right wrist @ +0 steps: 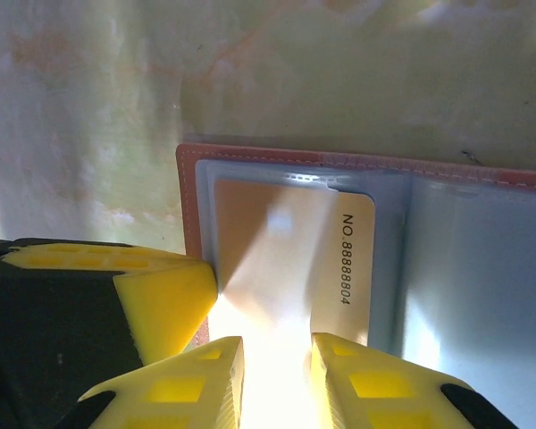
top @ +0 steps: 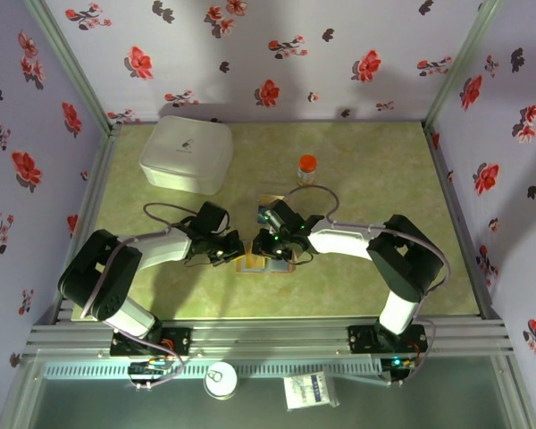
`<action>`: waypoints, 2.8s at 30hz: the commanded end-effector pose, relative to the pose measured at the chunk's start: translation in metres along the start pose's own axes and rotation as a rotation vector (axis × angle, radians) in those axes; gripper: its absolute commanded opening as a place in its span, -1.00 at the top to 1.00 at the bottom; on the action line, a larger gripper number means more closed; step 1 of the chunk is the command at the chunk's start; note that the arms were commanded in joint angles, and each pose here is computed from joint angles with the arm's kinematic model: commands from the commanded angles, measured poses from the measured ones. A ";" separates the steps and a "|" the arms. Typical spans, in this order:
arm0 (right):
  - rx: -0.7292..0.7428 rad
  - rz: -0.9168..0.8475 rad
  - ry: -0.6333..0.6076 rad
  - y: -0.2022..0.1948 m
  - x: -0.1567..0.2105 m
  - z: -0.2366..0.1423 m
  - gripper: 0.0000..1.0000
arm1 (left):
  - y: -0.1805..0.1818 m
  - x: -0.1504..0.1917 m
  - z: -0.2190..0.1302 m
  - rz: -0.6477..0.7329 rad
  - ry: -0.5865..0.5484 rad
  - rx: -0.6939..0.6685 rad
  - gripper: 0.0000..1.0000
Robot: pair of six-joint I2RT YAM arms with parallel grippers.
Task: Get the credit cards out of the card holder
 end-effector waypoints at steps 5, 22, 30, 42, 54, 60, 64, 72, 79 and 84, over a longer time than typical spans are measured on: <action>0.045 0.026 0.034 -0.017 0.009 0.012 0.48 | 0.016 0.005 -0.002 -0.012 0.011 -0.046 1.00; 0.140 -0.020 0.014 -0.025 0.006 -0.009 0.48 | 0.015 0.005 -0.001 -0.017 0.010 -0.046 1.00; 0.069 -0.044 -0.030 -0.009 -0.001 -0.017 0.48 | 0.000 0.000 -0.010 0.006 -0.011 -0.009 1.00; 0.109 -0.008 -0.050 -0.029 -0.002 -0.027 0.48 | -0.019 0.003 -0.010 0.042 0.005 0.012 1.00; 0.074 0.018 -0.031 -0.033 -0.001 -0.021 0.48 | -0.028 0.010 0.004 0.070 0.035 0.004 1.00; 0.064 0.024 -0.023 -0.034 -0.001 -0.017 0.48 | -0.020 0.010 0.010 0.062 0.045 -0.025 1.00; 0.063 0.027 -0.013 -0.036 0.000 -0.013 0.48 | -0.016 0.011 0.014 0.056 0.051 -0.042 1.00; 0.057 0.040 0.000 -0.041 0.002 -0.005 0.49 | -0.011 0.012 0.016 0.047 0.057 -0.060 1.00; 0.018 0.053 -0.003 -0.038 0.001 -0.001 0.53 | -0.008 0.012 0.017 0.043 0.056 -0.067 1.00; -0.007 0.062 -0.015 -0.036 -0.001 -0.002 0.58 | -0.007 0.013 0.018 0.042 0.059 -0.071 1.00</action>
Point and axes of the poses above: each hand's point on the last joint's axis, 136 mm out from that joint toward the fingers, its own z axis out along the fingers, its own y axis along the line the jaws close on, x = y × z, the point moved 1 cm from there along -z, back along the fingers, and after that the axes turned 9 degrees about -z, right-handed, at the moved point
